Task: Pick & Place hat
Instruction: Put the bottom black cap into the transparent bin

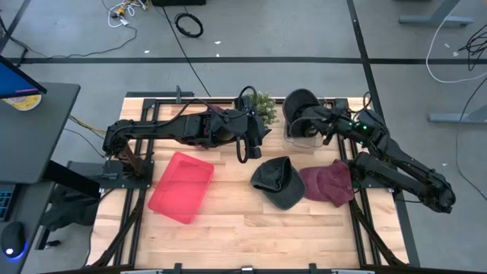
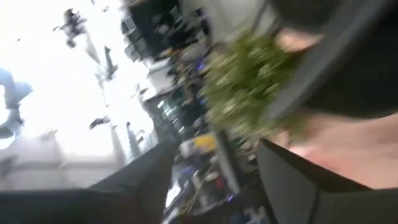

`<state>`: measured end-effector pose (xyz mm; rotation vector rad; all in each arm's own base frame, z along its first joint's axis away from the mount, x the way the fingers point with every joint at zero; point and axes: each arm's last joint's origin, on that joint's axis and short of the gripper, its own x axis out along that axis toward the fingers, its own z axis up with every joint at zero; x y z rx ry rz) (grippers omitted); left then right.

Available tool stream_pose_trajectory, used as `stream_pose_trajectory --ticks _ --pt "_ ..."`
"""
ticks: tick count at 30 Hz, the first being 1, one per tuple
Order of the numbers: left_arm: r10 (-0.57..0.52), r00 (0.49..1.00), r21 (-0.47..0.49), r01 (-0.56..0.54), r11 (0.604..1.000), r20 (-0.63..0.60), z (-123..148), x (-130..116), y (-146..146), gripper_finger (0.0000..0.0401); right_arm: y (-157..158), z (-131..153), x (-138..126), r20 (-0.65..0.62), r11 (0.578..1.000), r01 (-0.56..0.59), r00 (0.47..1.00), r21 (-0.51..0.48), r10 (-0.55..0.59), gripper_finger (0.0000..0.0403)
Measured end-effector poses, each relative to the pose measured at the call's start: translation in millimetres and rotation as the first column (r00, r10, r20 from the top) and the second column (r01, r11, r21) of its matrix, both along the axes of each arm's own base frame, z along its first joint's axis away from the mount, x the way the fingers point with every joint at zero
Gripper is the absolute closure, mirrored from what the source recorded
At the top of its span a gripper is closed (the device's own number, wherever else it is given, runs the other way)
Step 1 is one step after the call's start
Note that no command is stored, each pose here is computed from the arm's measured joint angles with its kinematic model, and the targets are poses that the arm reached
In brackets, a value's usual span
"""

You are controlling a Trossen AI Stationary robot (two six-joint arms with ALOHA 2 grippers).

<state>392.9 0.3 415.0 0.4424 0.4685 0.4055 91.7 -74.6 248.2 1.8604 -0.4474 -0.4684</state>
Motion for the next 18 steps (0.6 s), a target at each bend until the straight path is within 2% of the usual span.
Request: stream_pose_trajectory --ticks 3,7,13,18 --pt "0.000 1.000 0.000 0.000 1.000 0.000 0 0 0 0.0174 1 8 1 0.071 0.998 -0.058 0.996 -0.030 0.060 0.0120" --pt "0.000 1.000 0.000 0.000 1.000 0.000 0 0 0 0.0174 3 13 2 0.114 0.990 -0.123 0.985 -0.062 0.130 0.0096" --pt "0.000 1.000 0.000 0.000 1.000 0.000 0 0 0 0.0174 5 30 1 0.196 0.972 -0.111 0.969 -0.207 0.152 0.0097" --pt "0.003 1.000 0.000 -0.003 1.000 0.000 0 0 2 0.0174 9 58 -3 0.154 0.932 -0.142 0.967 -0.333 0.202 0.0112"
